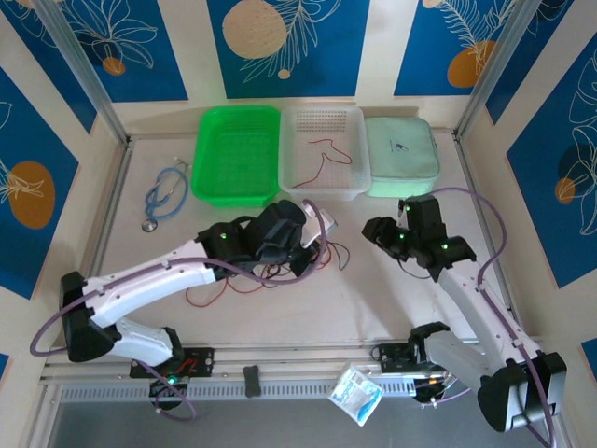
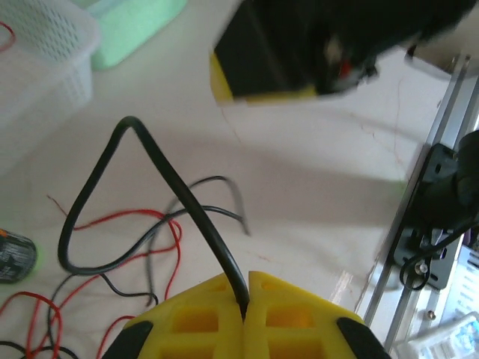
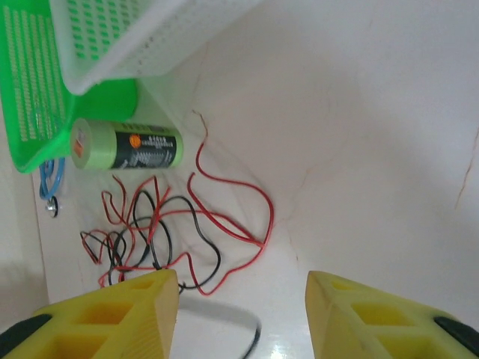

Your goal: Untangle the cables

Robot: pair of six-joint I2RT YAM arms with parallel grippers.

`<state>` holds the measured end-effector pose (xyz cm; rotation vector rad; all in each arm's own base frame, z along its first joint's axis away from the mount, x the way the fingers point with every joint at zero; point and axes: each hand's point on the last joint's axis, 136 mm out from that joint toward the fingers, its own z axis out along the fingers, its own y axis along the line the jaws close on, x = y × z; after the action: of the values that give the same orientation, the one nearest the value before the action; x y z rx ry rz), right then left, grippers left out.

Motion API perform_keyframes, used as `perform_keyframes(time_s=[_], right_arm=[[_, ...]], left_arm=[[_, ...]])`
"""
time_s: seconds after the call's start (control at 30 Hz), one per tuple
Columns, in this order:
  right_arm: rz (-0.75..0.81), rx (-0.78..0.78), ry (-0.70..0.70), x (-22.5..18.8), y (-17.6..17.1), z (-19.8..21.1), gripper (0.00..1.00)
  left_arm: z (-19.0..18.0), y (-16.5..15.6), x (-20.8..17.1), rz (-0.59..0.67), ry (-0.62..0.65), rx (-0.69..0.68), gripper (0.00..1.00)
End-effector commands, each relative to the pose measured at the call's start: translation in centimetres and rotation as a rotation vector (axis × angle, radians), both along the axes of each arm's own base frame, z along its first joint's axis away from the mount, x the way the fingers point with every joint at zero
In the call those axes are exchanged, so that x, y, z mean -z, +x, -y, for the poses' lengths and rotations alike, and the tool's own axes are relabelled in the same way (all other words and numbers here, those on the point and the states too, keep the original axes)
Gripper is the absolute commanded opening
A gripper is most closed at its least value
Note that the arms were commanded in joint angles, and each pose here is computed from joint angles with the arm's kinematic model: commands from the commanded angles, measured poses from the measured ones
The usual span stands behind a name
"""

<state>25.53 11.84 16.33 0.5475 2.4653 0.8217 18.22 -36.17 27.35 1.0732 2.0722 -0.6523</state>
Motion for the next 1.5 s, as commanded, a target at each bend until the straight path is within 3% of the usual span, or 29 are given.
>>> perform_keyframes(time_s=[0.0, 0.27, 0.63, 1.47], right_arm=[[0.003, 0.003, 0.104, -0.1, -0.2, -1.8, 0.46], [-0.005, -0.012, 0.083, 0.6, -0.8, -2.9, 0.44], [0.155, -0.25, -0.006, -2.7, -0.4, -3.9, 0.45], [0.112, -0.453, 0.115, -2.1, 1.1, -7.8, 0.44]], left_arm=[[-1.3, -0.3, 0.0, 0.01, 0.09, 0.003, 0.0], [-0.9, 0.5, -4.5, 0.098, 0.04, 0.003, 0.0], [-0.7, 0.8, -4.4, 0.124, 0.068, 0.018, 0.0], [-0.1, 0.3, -6.2, 0.139, 0.008, 0.06, 0.0]])
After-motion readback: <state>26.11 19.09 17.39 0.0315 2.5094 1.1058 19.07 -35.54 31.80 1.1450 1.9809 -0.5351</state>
